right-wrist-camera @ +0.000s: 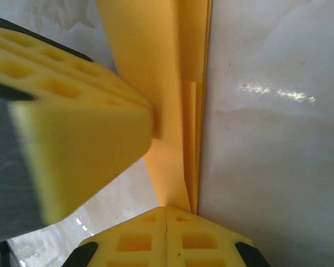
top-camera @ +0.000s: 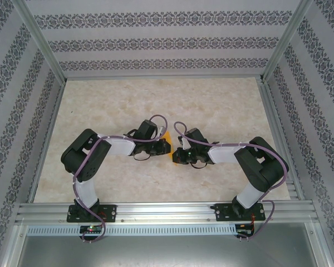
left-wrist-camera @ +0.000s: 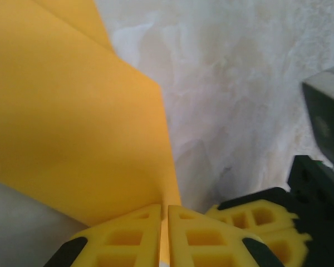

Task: Fold a paper plane with a square sheet of paper (pick it up from the middle)
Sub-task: Fold the wing for the fifth time at the center of the table.

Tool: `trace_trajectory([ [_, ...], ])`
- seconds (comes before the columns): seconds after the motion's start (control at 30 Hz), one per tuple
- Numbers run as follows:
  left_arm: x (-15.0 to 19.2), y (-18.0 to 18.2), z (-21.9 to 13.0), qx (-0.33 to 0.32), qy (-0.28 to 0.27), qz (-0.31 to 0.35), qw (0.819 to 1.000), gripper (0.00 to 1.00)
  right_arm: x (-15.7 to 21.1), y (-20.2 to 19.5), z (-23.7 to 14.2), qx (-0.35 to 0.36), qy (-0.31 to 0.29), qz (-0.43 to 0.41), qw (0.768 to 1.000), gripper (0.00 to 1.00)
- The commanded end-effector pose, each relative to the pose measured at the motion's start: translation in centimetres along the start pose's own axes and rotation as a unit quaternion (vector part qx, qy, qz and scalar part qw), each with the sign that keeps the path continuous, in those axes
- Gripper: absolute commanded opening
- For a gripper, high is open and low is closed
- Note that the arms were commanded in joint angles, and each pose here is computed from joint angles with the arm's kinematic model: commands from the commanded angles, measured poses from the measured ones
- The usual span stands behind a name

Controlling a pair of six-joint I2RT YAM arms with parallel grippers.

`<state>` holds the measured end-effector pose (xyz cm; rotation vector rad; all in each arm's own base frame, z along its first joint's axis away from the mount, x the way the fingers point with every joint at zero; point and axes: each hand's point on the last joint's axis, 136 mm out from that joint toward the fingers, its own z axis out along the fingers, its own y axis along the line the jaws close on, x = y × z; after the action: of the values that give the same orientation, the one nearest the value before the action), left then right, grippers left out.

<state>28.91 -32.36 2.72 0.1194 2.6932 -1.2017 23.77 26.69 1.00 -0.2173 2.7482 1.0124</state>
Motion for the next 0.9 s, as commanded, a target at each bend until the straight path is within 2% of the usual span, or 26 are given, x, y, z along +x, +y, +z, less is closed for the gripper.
trace_trajectory([
  [0.0,-0.3,-0.6,0.7,0.017,-0.004,0.001,1.0,0.13,6.3,-6.3,0.1,0.116,0.091,0.059,0.987,0.0],
  [0.3,-2.6,4.0,-0.7,-0.102,-0.044,-0.006,0.994,0.14,7.4,-7.5,-0.1,0.135,0.103,0.067,0.983,0.0],
  [0.63,-7.4,8.5,-2.8,-0.126,-0.089,-0.041,0.987,0.14,7.6,-7.9,-0.2,0.137,0.102,0.073,0.983,0.0],
  [0.87,-9.5,10.8,-3.5,-0.13,-0.098,-0.057,0.985,0.14,7.6,-7.9,-0.3,0.136,0.102,0.074,0.983,0.0],
])
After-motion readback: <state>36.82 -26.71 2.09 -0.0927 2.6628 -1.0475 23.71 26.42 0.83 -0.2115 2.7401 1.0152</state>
